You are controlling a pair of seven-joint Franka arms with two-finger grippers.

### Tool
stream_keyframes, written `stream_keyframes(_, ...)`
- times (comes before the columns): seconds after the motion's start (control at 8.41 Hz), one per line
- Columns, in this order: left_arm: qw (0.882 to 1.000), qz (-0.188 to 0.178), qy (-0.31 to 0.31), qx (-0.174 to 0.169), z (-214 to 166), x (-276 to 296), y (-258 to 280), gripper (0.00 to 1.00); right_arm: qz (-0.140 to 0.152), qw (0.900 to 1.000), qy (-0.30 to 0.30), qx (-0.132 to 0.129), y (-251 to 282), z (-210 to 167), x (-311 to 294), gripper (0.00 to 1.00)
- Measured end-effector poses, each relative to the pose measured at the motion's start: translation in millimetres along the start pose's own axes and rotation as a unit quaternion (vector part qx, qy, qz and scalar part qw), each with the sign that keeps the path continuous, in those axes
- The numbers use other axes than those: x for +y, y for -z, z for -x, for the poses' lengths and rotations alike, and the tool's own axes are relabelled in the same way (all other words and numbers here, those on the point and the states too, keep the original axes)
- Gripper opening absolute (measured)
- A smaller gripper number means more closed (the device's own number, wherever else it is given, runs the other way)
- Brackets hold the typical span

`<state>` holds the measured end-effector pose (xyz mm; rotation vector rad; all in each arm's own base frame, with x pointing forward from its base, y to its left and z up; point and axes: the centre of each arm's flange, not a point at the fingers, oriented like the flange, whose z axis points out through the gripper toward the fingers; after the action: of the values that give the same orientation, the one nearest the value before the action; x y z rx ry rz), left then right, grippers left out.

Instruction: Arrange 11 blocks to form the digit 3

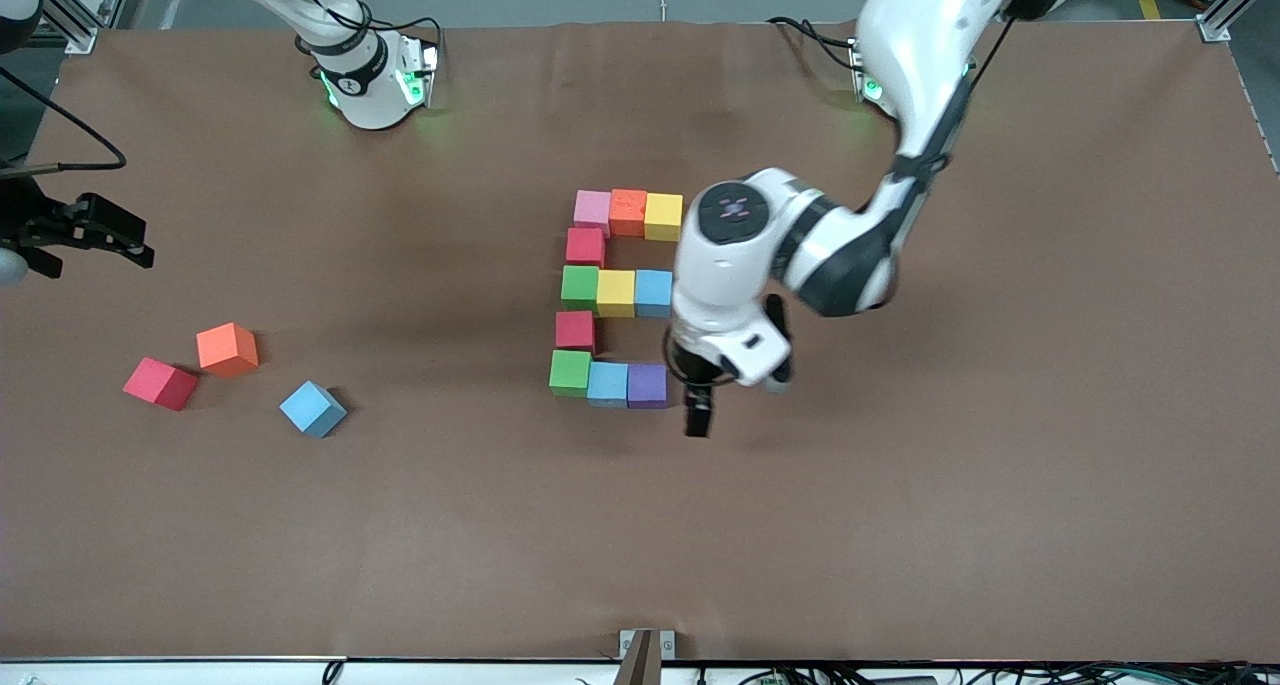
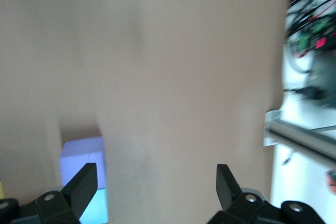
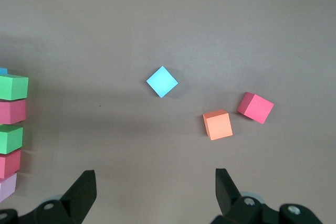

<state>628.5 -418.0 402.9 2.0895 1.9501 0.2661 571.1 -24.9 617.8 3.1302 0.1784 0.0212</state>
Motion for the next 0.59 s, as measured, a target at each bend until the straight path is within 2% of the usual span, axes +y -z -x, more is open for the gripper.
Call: stream_keyframes(0.59,0.996,0.044,-0.060,0.042,-156,59,110,1.00,0.000,1.000,0.000,0.000,0,0,0,1.00)
